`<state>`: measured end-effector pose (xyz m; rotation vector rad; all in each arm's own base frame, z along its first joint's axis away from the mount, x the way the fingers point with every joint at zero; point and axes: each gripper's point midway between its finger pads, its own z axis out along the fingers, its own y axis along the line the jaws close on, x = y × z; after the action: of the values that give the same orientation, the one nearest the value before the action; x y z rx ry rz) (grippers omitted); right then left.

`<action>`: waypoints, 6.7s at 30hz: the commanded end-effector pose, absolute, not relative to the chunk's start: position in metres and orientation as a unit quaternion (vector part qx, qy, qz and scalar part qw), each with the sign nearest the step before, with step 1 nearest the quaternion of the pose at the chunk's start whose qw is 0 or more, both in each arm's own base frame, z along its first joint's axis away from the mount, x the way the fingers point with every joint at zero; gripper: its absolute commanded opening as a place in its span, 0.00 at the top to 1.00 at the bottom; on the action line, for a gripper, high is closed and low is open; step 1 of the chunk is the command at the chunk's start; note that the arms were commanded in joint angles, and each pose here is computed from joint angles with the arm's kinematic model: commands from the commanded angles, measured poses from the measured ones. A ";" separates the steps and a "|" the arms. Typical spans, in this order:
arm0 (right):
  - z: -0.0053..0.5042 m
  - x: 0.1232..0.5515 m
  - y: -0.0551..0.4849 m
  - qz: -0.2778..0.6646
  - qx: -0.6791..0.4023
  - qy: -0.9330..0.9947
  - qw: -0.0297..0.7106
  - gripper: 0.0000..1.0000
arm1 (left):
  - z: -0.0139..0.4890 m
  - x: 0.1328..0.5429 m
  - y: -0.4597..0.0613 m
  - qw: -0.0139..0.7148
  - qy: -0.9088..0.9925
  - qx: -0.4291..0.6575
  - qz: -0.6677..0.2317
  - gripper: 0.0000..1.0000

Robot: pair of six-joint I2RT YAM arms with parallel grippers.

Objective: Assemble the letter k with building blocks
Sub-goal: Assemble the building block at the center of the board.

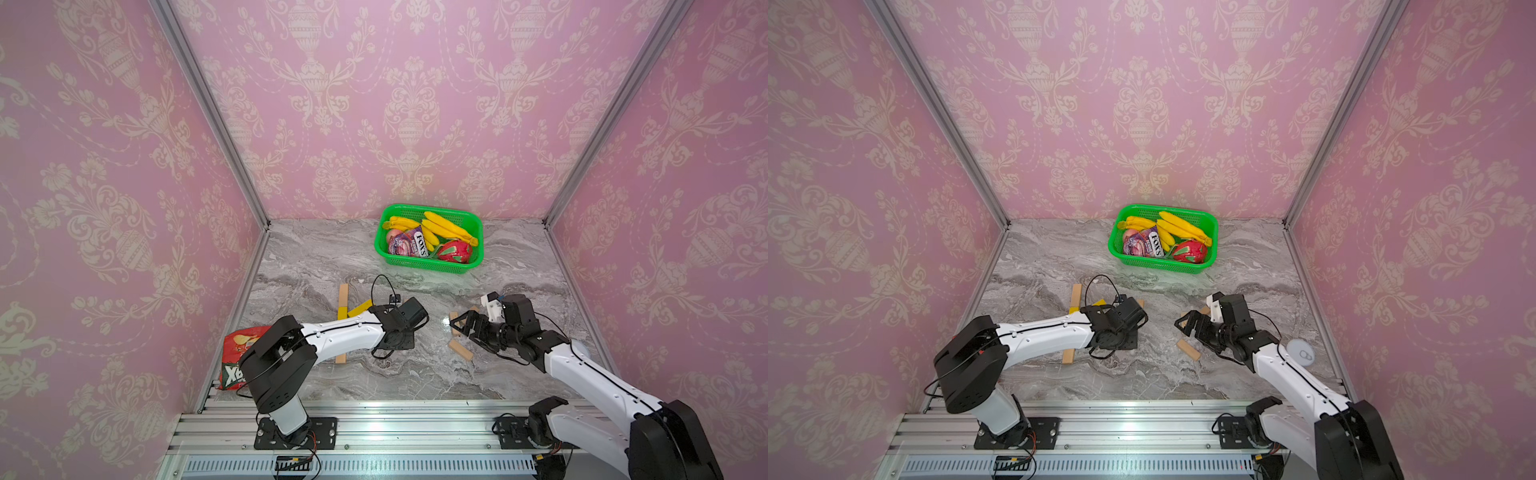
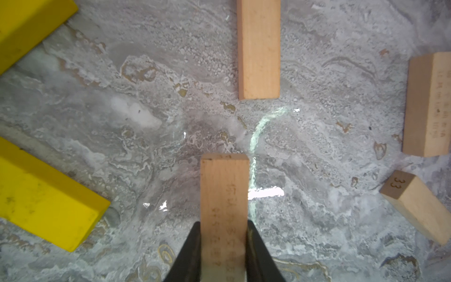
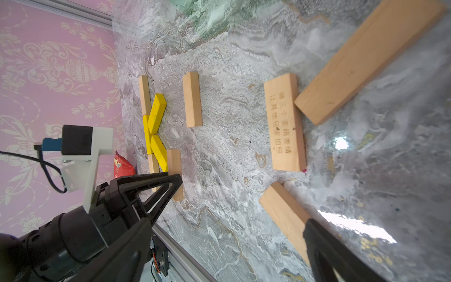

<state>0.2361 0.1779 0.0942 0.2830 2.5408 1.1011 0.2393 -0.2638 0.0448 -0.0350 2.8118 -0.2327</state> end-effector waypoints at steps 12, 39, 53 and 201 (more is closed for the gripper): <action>0.120 0.240 0.193 0.437 0.087 0.877 0.180 0.00 | 0.039 0.243 -0.278 0.150 0.986 -0.021 -0.067 0.80; 0.115 0.236 0.203 0.449 0.068 0.879 0.143 0.00 | 0.019 0.252 -0.293 0.127 0.992 -0.021 -0.017 0.79; 0.109 0.233 0.199 0.447 0.071 0.881 0.138 0.00 | 0.012 0.253 -0.288 0.123 0.992 -0.020 0.008 0.78; 0.080 0.194 0.142 0.275 0.011 0.950 0.146 0.00 | 0.095 0.260 -0.312 0.158 0.971 0.089 -0.153 0.36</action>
<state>0.2119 0.1578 0.0919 0.1198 2.6366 0.9380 0.2644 -0.3070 0.0815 0.1706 2.7722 -0.2941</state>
